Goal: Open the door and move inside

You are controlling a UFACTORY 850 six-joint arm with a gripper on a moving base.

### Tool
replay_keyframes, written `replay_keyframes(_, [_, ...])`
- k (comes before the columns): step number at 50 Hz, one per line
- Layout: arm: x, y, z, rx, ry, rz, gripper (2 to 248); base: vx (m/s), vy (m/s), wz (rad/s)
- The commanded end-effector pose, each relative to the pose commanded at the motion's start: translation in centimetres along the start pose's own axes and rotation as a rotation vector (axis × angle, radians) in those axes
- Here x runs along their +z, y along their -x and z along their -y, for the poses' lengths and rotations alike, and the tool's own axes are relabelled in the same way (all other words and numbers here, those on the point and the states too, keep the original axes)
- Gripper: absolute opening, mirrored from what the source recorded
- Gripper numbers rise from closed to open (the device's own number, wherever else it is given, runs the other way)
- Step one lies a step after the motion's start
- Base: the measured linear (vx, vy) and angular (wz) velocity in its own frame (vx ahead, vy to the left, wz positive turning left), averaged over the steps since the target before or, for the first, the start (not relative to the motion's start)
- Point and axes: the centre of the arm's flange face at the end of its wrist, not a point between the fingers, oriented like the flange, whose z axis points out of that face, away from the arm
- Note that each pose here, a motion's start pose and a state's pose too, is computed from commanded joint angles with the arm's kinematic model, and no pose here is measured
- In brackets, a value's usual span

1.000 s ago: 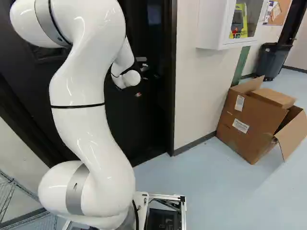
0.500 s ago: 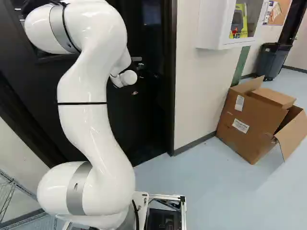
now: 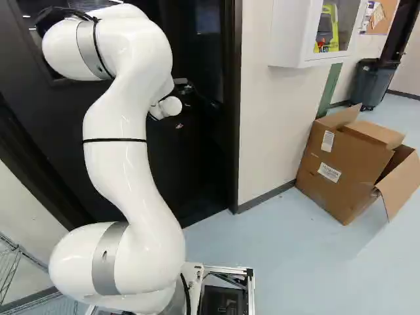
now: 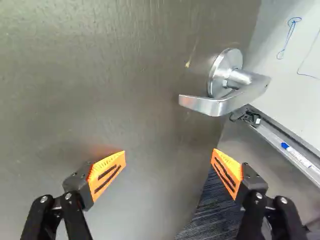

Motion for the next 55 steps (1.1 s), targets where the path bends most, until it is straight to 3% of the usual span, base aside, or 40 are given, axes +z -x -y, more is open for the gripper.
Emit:
replay_keyframes(42, [5.7,-0.3,5.4,-0.022,-0.079,-0.041,247,0.0,0.0,0.0])
replay_keyframes(55, [5.8,-0.3,5.9,-0.023,-0.085,-0.041,247,0.0,0.0,0.0])
